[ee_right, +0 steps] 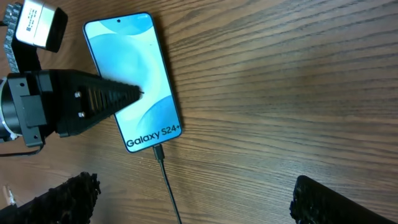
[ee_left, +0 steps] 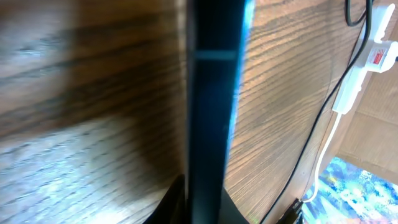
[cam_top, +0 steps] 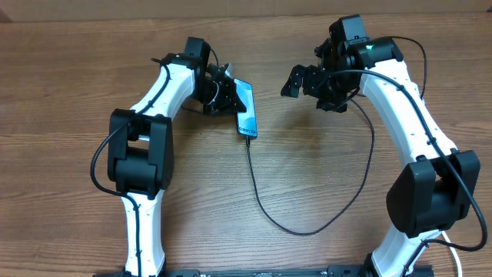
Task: Plug charger to phone and switch on socket
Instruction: 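Lower the phone flat onto the table with the left gripper and release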
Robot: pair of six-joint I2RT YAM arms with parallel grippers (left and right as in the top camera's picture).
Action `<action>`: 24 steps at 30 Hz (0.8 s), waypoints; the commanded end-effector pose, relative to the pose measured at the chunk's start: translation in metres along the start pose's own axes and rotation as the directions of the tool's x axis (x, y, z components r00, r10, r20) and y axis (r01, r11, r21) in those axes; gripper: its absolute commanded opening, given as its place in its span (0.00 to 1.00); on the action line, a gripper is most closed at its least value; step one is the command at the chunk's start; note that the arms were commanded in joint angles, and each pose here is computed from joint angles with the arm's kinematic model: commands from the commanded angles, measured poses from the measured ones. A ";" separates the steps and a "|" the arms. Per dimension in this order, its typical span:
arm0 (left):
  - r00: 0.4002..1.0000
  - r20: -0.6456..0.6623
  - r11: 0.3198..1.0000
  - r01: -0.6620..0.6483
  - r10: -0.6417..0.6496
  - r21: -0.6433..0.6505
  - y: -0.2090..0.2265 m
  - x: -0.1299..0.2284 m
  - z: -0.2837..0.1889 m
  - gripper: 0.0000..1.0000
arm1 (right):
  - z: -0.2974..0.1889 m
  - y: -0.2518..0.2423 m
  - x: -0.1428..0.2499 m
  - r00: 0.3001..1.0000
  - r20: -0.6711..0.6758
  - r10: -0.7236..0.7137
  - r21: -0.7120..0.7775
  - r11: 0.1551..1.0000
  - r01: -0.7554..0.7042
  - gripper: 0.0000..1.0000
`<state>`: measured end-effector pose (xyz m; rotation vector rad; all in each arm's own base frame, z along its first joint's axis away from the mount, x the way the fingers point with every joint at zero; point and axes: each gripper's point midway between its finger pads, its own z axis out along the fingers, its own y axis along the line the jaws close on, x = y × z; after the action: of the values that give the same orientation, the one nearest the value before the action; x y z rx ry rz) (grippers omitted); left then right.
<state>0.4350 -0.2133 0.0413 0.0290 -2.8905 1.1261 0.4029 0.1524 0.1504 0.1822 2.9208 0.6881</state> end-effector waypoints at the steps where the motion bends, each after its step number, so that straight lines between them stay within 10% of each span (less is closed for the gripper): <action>1: 0.999 0.009 0.999 -0.034 0.034 0.005 -0.013 0.002 -0.004 0.13 | -0.017 0.010 -0.005 0.998 0.053 -0.029 -0.011 1.000 0.029 1.00; 24: 0.996 0.058 0.965 -0.044 0.061 -0.257 0.033 -0.008 -0.006 0.26 | -0.017 0.010 -0.005 0.998 0.053 -0.029 -0.010 1.000 0.029 1.00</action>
<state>0.4395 -0.1957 0.0234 0.0184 -3.0155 0.8894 0.4030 0.1524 0.1504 0.1821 2.9204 0.6882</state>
